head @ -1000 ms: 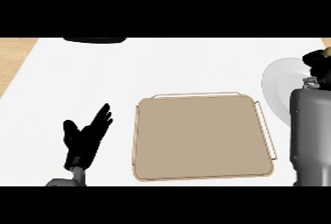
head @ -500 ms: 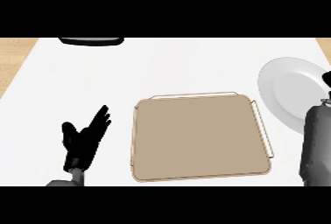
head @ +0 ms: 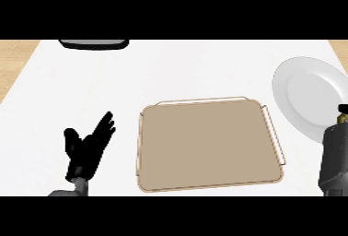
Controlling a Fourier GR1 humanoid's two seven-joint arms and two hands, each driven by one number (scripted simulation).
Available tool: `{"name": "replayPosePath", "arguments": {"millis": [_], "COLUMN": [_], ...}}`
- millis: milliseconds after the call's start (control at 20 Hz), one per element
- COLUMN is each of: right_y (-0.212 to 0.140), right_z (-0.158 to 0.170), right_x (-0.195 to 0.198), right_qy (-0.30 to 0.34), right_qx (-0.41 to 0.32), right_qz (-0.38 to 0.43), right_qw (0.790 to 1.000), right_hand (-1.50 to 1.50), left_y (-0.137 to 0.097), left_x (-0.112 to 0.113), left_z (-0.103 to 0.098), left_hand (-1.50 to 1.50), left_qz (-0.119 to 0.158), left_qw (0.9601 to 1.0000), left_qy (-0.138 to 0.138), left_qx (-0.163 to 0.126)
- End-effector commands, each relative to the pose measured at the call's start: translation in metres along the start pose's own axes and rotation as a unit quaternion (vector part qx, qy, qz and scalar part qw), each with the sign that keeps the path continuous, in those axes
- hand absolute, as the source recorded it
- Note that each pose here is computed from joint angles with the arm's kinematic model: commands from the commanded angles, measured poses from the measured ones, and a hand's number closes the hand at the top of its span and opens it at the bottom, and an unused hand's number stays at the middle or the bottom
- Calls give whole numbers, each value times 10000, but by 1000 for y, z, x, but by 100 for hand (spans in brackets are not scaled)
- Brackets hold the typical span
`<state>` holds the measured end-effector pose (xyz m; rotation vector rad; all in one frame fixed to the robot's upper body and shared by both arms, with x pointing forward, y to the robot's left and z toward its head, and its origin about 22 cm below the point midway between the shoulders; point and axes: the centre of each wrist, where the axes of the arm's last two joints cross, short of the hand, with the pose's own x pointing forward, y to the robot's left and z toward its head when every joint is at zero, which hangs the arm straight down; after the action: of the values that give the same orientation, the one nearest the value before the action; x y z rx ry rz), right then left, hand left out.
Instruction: Pick the squash from the tray and place it in the plate
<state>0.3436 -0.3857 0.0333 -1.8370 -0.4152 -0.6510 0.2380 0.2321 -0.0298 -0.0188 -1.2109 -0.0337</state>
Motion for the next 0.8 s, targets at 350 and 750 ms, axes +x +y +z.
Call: {"name": "replayPosePath", "arguments": {"millis": [350, 750], "right_y": [29, 26], "right_z": [8, 28], "right_x": [-17, -18], "right_qy": [186, 406], "right_qx": [-40, -524], "right_qz": [-1610, -2585], "right_qw": [9868, 9637], "right_hand": [-150, -150], "left_y": [12, 3], "left_x": [-1, -2], "left_z": [1, 4], "left_hand": [0, 0], "left_qz": [-9, -87], "left_qw": [10000, 9998], "left_qy": [-6, 153], "left_qx": [12, 16]}}
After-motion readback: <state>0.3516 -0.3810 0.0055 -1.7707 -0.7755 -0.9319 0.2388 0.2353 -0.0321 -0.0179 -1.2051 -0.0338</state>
